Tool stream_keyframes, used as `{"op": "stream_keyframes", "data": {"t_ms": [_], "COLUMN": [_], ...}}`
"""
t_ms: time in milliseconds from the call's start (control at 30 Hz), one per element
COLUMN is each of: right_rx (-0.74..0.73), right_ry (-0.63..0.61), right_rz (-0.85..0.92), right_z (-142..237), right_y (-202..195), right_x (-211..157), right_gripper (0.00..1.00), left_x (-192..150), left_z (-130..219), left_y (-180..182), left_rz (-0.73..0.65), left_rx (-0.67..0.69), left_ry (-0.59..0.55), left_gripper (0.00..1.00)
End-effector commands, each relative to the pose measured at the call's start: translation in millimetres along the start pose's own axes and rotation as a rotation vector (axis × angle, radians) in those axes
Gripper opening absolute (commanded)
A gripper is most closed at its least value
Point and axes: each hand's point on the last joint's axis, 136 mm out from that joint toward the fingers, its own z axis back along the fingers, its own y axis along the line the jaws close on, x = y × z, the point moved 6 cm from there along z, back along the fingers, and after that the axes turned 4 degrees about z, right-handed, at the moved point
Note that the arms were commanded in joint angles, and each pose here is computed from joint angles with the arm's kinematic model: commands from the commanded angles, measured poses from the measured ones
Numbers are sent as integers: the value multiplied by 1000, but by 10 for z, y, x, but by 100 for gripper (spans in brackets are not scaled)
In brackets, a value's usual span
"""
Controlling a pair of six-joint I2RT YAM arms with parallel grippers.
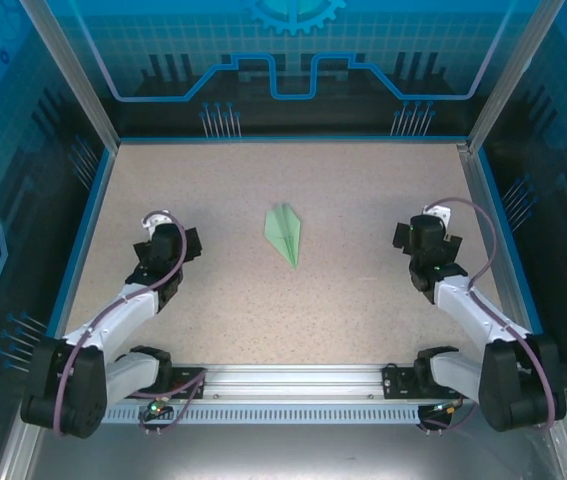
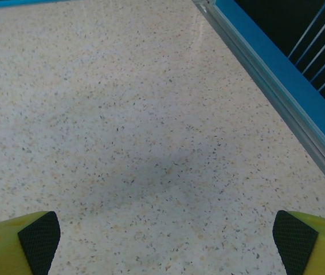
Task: Fold a paper plane with a square sheet of paper (pick it up from the middle)
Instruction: Reset both arms
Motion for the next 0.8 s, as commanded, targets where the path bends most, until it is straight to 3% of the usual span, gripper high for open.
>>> {"op": "stream_keyframes", "data": {"t_ms": [0, 367, 533, 767], "right_rx": [24, 191, 306, 339], "right_ry": [-131, -224, -298, -285], "right_rz": [33, 132, 111, 147], "right_z": [-118, -279, -275, -363], "right_y": [66, 283, 347, 459], "right_x": [133, 83, -6, -43], "right_gripper": [99, 99, 99, 99], "left_x": [126, 83, -2, -67], "left_z": [-81, -320, -412, -559], "left_y": [-25, -233, -282, -288], "left_rz": [17, -33, -59, -53], "left_rx": [-124, -357, -393, -371], "left_ry": [-111, -165, -176, -152], "left_gripper": [99, 98, 99, 98]}}
